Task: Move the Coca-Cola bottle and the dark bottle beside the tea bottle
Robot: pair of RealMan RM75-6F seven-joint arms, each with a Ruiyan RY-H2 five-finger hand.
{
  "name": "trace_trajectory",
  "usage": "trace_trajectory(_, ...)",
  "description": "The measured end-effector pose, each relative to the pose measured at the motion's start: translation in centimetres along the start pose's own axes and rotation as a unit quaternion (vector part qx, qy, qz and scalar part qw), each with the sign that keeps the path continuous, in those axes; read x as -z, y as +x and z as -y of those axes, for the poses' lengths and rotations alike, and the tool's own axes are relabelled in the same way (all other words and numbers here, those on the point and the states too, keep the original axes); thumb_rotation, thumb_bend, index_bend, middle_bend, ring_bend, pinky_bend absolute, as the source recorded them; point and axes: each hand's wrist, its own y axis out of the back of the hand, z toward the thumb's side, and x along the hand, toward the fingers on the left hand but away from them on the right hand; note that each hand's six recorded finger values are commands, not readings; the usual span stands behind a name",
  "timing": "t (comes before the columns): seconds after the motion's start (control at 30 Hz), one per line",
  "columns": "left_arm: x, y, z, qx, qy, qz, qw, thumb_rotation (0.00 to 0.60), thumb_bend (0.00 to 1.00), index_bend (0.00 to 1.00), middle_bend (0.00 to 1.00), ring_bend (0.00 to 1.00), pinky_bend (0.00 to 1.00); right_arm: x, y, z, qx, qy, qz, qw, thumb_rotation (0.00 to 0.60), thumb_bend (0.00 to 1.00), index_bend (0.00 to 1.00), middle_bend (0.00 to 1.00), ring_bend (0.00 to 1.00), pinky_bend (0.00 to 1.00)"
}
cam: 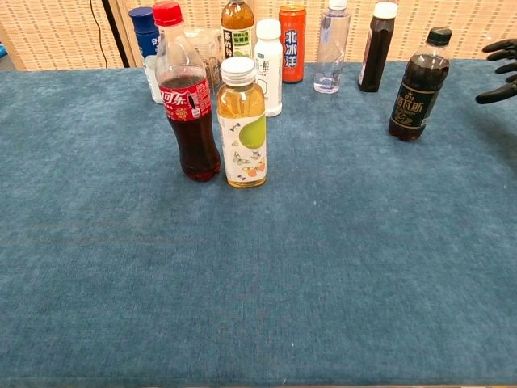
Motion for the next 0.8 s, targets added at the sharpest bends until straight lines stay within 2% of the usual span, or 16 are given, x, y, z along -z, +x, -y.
trace_trajectory(0.27,0.2,0.3,0.4,-0.003,0.012,-0.013,0.9998,0.600,0.14,0.00,0.00,0.00,0.00,-0.1,-0.8,2.9,-0.025,-0.024,-0.003,0.9994,0.600,0.00,0.00,0.00,0.00,0.00)
trace_trajectory(0.43,0.3,0.4,0.4,-0.004,0.018,-0.017,0.9997,0.600,0.14,0.00,0.00,0.00,0.00,-1.7,-1.6,4.6,-0.041,-0.042,-0.026,0.9980,0.600,0.00,0.00,0.00,0.00,0.00)
trace_trajectory(0.67,1.0,0.6,0.4,-0.004,0.023,-0.028,0.9993,0.600,0.14,0.00,0.00,0.00,0.00,-2.4,-2.7,6.4,-0.035,-0.059,-0.031,0.9971,0.600,0.00,0.00,0.00,0.00,0.00)
trace_trajectory(0.7,1.1,0.6,0.4,-0.005,0.022,-0.030,0.9993,0.600,0.14,0.00,0.00,0.00,0.00,-2.5,-2.8,6.6,-0.032,-0.062,-0.032,0.9971,0.600,0.00,0.00,0.00,0.01,0.03)
trace_trajectory(0.73,1.2,0.7,0.3,-0.006,0.021,-0.032,0.9993,0.600,0.14,0.00,0.00,0.00,0.00,-2.7,-3.0,6.6,-0.027,-0.064,-0.032,0.9971,0.600,0.00,0.03,0.04,0.06,0.09)
trace_trajectory(0.77,1.2,0.7,0.3,-0.006,0.020,-0.033,0.9992,0.600,0.14,0.00,0.00,0.00,0.00,-2.8,-3.2,6.7,-0.024,-0.065,-0.033,0.9970,0.600,0.00,0.07,0.09,0.12,0.16)
trace_trajectory(0.8,1.3,0.7,0.2,-0.007,0.020,-0.034,0.9992,0.600,0.14,0.00,0.00,0.00,0.00,-2.9,-3.3,6.8,-0.020,-0.067,-0.033,0.9970,0.600,0.00,0.17,0.20,0.24,0.29)
